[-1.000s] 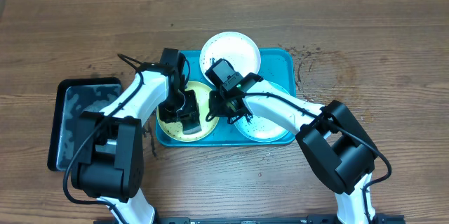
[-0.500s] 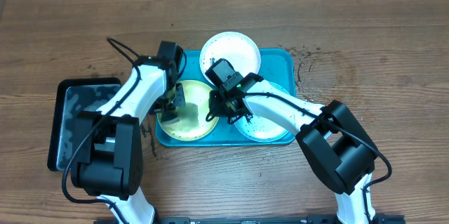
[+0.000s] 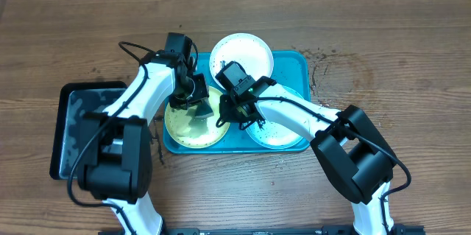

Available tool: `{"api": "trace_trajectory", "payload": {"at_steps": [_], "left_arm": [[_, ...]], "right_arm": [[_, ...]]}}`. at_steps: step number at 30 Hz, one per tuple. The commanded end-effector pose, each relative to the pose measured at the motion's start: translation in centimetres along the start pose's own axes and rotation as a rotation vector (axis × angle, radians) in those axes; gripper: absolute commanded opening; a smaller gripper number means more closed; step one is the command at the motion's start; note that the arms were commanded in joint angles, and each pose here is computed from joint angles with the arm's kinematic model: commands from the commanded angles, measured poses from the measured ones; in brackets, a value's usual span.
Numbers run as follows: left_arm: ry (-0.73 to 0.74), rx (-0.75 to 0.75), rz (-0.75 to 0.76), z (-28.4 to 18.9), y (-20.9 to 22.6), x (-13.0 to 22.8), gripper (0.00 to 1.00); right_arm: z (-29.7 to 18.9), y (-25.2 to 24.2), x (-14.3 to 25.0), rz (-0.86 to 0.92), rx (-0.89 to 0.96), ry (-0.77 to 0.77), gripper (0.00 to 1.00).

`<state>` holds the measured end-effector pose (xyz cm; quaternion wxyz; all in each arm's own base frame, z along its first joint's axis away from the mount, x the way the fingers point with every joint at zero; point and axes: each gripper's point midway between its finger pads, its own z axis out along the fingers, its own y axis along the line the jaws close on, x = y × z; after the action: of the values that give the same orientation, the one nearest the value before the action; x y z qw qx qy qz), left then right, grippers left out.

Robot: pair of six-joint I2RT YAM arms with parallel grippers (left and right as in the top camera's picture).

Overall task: Clean dirty plates on tray and stack at the side
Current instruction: 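Scrub the yellow plate with the sponge in the left gripper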

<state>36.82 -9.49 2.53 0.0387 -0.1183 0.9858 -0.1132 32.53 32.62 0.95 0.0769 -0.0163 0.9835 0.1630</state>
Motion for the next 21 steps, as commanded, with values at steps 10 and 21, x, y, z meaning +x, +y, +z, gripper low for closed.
{"api": "trace_trajectory", "payload": {"at_steps": [10, 21], "left_arm": [[0.027, -0.59, -0.041, -0.8, 11.7, 1.0, 0.04], [-0.068, -0.645, -0.065, -5.3, 11.4, -1.3, 0.04]], "right_arm": [[0.3, -0.8, 0.1, 0.007, 0.025, 0.0, 0.04], [0.1, -0.5, -0.2, 0.001, 0.018, -0.007, 0.04]]}}
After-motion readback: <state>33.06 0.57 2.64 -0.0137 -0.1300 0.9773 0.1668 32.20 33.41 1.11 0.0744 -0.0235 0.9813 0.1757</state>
